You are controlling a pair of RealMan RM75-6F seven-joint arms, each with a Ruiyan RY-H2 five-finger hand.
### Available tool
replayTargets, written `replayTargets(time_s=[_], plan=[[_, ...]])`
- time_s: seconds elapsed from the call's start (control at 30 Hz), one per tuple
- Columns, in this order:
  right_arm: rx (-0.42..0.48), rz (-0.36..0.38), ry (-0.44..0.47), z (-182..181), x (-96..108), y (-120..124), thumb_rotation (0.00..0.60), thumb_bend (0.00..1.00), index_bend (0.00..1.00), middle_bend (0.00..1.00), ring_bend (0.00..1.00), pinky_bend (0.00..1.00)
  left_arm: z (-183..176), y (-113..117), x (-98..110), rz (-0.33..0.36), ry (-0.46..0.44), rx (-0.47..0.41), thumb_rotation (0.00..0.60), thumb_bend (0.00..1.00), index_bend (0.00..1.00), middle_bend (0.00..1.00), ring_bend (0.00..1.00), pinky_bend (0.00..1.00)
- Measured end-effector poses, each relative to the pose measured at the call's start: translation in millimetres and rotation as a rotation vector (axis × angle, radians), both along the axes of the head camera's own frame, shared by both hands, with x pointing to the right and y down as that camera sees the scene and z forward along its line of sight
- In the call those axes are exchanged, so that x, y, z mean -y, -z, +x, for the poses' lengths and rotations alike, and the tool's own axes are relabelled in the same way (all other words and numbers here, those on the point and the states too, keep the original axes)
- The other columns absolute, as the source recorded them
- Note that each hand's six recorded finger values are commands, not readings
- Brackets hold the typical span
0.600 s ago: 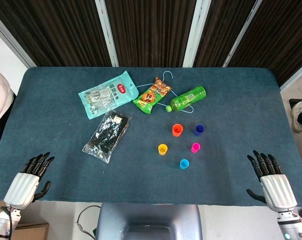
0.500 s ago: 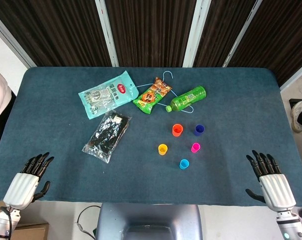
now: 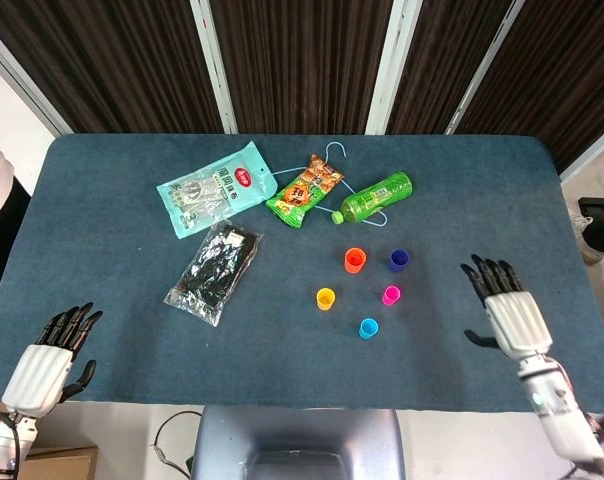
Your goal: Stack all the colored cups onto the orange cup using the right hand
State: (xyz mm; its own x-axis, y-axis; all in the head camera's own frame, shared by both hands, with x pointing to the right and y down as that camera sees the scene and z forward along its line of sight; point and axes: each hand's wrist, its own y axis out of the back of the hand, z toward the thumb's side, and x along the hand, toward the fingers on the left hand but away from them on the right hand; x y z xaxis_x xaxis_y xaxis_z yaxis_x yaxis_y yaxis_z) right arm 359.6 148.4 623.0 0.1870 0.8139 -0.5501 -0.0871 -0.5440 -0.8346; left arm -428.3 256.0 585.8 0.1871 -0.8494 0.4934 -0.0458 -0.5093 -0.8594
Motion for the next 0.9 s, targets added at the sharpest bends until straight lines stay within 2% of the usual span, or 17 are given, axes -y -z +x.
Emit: replayTargets(time_s=[0.17,0.3,0.47,0.63,0.9], plan=[[-0.063,-0.071,0.043,-38.8,55.8,-42.2,0.600,0.28,0.26,0.00,0.00,0.00,-1.7,-1.4,0.8,-0.006,0.004,0.009,0.600,0.47,0.00,0.00,0.00,0.12],[-0.116,-0.074,0.073,-68.1,83.3,-68.0,0.600,0.32,0.31,0.00,0.00,0.00,-2.6,-1.3,1.3,-0.007,0.007,0.009,0.600,0.47,0.00,0.00,0.00,0.12],[-0.167,-0.081,0.091,-82.5,91.8,-91.6,0.600,0.36,0.39,0.00,0.00,0.00,-3.2,-1.8,1.5,-0.012,0.010,0.010,0.600,0.47,0.00,0.00,0.00,0.12],[-0.183,-0.106,0.096,-89.7,90.1,-106.5,0.600,0.37,0.39,0.00,0.00,0.00,-2.9,-1.3,1.0,-0.010,0.008,0.009,0.600,0.47,0.00,0.00,0.00,0.12],[-0.199,-0.126,0.095,-97.3,89.3,-121.5,0.600,0.45,0.43,0.00,0.00,0.00,-3.6,-1.9,1.8,-0.012,0.011,0.009,0.600,0.47,0.00,0.00,0.00,0.12]])
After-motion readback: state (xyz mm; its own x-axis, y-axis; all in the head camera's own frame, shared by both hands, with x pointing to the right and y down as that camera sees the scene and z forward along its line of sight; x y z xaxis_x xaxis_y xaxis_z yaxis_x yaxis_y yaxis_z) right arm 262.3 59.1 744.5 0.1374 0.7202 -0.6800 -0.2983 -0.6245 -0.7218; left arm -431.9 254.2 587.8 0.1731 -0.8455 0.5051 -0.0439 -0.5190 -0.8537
